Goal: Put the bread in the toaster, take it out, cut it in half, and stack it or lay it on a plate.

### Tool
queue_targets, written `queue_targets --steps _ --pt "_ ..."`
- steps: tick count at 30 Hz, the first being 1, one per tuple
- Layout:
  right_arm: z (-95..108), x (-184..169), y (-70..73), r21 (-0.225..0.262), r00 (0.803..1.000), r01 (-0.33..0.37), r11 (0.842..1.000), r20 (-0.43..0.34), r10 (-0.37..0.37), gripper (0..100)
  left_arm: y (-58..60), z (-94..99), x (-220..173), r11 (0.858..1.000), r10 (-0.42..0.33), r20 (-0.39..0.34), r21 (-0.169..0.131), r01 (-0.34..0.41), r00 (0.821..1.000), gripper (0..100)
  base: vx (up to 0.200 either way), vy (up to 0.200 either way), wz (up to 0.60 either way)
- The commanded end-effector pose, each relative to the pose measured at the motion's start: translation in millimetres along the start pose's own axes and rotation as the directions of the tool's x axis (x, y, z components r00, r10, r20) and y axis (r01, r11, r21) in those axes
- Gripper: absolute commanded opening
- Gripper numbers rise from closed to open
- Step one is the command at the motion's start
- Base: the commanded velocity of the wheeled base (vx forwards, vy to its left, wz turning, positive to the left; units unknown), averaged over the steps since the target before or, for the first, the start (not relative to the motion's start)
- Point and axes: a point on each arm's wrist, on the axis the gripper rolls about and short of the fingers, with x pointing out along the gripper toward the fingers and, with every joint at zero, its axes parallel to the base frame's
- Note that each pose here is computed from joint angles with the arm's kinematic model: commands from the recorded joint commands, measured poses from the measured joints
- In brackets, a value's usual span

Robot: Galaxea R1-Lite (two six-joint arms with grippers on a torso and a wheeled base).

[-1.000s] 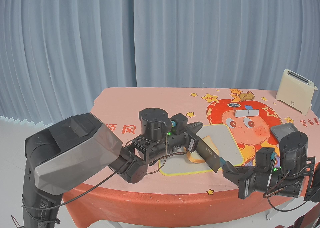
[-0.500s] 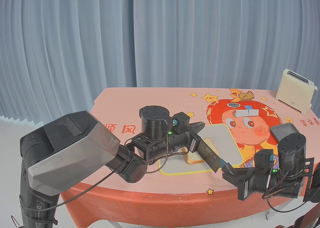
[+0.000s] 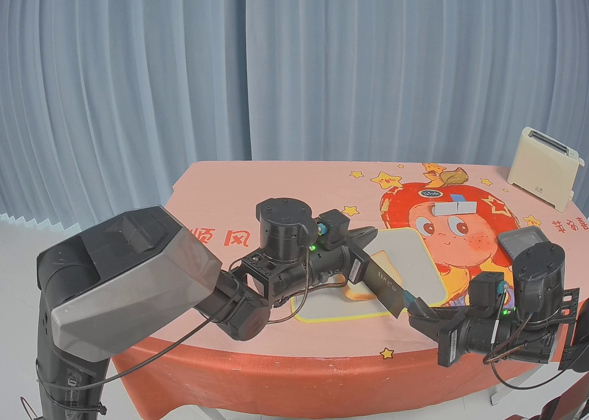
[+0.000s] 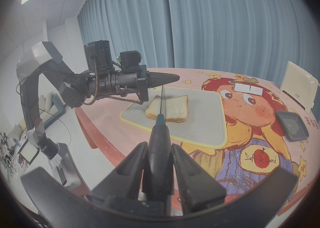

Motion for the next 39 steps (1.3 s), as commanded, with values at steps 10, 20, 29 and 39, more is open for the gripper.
queue_targets --steps 10,20,29,39 --pt "3 0 0.4 0.006 1.000 -0.005 1.000 0.020 0.005 0 -2.2 -16.6 0 1.000 -0.005 -0.047 -0.009 0.004 0.999 0 0.000 0.000 0.00" --pt "-3 3 -0.7 0.000 1.000 0.007 1.000 -0.019 -0.007 0 -2.3 -16.2 0 1.000 -0.004 -0.044 -0.009 0.004 0.999 0 0.000 0.000 0.00" --pt "1 6 1.4 0.002 1.000 -0.004 1.000 -0.004 0.004 0 1.3 -5.5 -1 1.000 0.004 -0.004 -0.001 -0.004 1.000 0 0.000 0.000 0.00" --pt "6 -5 -1.0 0.011 0.999 0.001 1.000 0.035 -0.002 0 -5.1 -13.4 0 1.000 -0.010 -0.027 -0.006 0.010 1.000 0 0.000 0.000 0.00"
